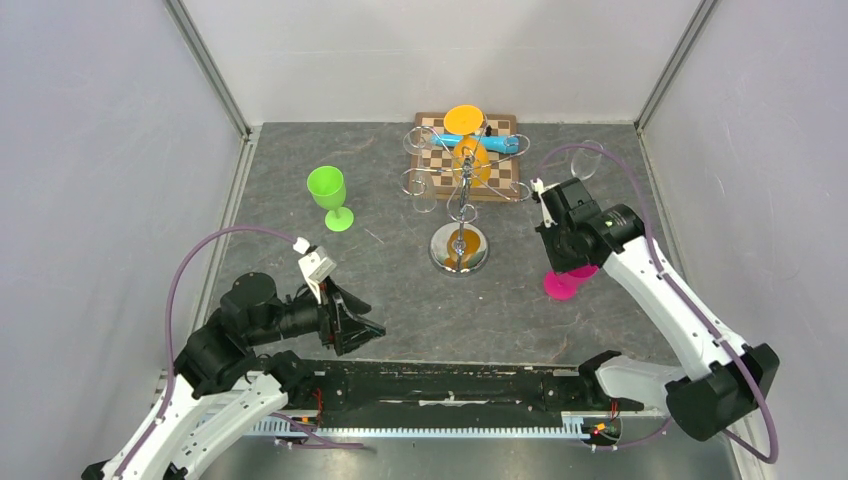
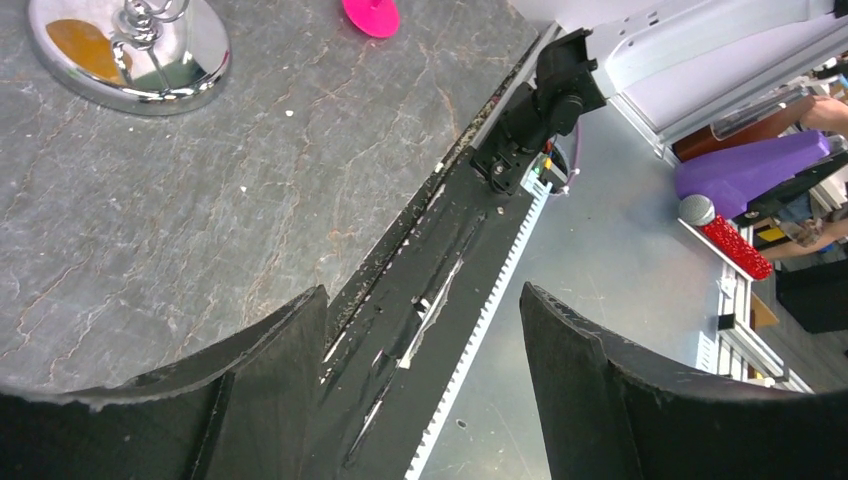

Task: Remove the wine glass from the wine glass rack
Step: Place the wine glass at the center of the board.

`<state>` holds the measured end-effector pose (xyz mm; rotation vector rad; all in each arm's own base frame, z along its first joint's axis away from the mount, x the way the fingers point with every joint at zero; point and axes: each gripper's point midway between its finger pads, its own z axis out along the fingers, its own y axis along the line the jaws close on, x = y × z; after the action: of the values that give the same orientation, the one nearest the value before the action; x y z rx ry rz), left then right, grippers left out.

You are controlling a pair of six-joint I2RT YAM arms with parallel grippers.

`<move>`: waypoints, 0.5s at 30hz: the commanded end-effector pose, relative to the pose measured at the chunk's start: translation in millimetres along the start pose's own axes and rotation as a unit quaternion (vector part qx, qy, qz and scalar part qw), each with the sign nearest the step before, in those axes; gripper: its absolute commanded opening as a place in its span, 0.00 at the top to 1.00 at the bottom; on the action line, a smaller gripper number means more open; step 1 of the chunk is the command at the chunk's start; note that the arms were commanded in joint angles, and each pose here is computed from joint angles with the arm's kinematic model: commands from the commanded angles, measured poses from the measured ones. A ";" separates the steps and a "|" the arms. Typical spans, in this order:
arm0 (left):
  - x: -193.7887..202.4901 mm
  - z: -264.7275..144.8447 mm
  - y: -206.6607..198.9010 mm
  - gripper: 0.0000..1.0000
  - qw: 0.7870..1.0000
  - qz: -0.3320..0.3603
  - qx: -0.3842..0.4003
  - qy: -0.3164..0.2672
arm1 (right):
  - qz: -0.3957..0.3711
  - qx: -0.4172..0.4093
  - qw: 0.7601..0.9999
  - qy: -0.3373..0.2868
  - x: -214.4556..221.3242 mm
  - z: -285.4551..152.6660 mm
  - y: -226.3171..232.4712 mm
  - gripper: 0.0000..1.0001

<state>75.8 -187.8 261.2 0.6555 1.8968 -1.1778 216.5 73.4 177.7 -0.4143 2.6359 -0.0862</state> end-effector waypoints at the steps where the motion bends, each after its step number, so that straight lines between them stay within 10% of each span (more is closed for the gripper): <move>1: -9.5 3.9 6.5 0.24 1.000 0.006 -0.015 -0.023 | 0.000 -0.004 1.000 -0.004 -12.9 -0.1 -4.3 1.00; 15: -8.6 3.4 10.4 0.23 0.999 0.000 -0.025 -0.027 | 0.030 -0.008 0.999 0.045 -10.2 25.7 -18.5 0.95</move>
<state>82.9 -185.3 254.1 0.6214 1.9145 -1.1374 234.4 58.4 159.2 -0.3426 2.7426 -0.0872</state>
